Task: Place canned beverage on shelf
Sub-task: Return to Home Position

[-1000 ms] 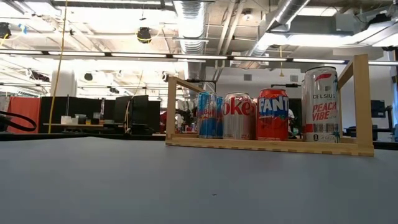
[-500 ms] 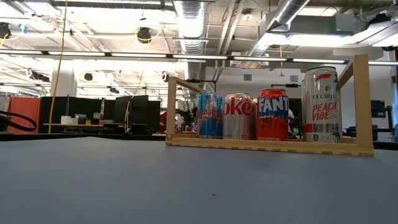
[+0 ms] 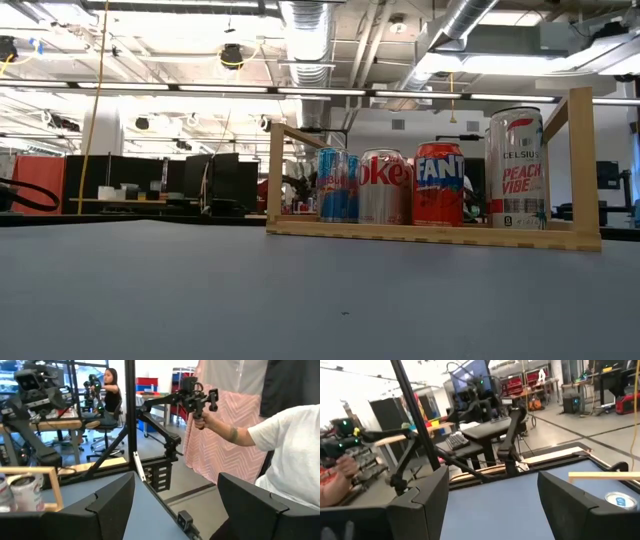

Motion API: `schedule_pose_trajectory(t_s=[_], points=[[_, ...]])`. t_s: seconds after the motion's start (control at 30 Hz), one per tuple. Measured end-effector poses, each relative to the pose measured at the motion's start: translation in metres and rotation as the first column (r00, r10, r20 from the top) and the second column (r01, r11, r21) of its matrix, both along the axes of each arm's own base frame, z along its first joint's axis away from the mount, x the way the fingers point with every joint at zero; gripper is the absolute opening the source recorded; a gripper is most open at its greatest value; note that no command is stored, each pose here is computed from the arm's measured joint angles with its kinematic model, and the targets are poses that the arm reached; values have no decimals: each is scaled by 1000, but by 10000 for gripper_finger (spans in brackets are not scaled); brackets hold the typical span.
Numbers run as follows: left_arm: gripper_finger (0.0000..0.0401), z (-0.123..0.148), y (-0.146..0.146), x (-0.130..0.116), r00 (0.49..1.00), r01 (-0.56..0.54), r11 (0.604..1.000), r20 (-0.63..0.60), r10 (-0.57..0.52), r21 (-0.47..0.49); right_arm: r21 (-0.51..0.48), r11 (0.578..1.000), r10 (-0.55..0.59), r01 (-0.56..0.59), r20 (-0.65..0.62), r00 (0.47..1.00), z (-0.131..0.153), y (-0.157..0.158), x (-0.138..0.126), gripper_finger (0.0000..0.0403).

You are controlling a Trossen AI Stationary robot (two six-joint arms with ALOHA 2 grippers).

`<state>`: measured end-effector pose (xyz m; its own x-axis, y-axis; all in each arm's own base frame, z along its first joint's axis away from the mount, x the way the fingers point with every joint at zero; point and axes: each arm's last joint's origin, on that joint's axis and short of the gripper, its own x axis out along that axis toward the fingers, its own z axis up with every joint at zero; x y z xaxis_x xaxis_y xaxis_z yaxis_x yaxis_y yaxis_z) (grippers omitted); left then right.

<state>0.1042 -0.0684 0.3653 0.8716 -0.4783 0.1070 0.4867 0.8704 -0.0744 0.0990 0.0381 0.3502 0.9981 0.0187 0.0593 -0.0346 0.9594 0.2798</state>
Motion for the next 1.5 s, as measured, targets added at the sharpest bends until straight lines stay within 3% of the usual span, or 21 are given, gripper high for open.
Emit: schedule_pose_trajectory(t_s=[0.17, 0.33, 0.57, 0.87, 1.13, 1.5], points=[[275, -28, 8, -8, 998, -46, 995, 39, 49, -86, 33, 999, 2, -4, 61, 998, -20, -4, -8, 274], [275, -57, 15, -20, 996, -8, 980, 86, 25, -198, 47, 999, 2, -6, 68, 998, -35, -6, -12, 274], [275, -99, 20, -27, 994, 11, 959, 111, 21, -282, 42, 999, 3, -5, 61, 998, -63, -7, -13, 274], [275, -121, 25, -36, 986, 67, 946, 166, -14, -316, 69, 988, 123, -141, 213, 969, -100, -14, -33, 274], [275, -130, 26, -37, 986, 78, 945, 165, -26, -318, 27, 990, 134, -140, 165, 977, -109, -13, -30, 274], [275, -165, 19, -27, 994, 78, 940, 100, -47, -333, 1, 991, 135, -136, 114, 984, -124, -10, -25, 274]])
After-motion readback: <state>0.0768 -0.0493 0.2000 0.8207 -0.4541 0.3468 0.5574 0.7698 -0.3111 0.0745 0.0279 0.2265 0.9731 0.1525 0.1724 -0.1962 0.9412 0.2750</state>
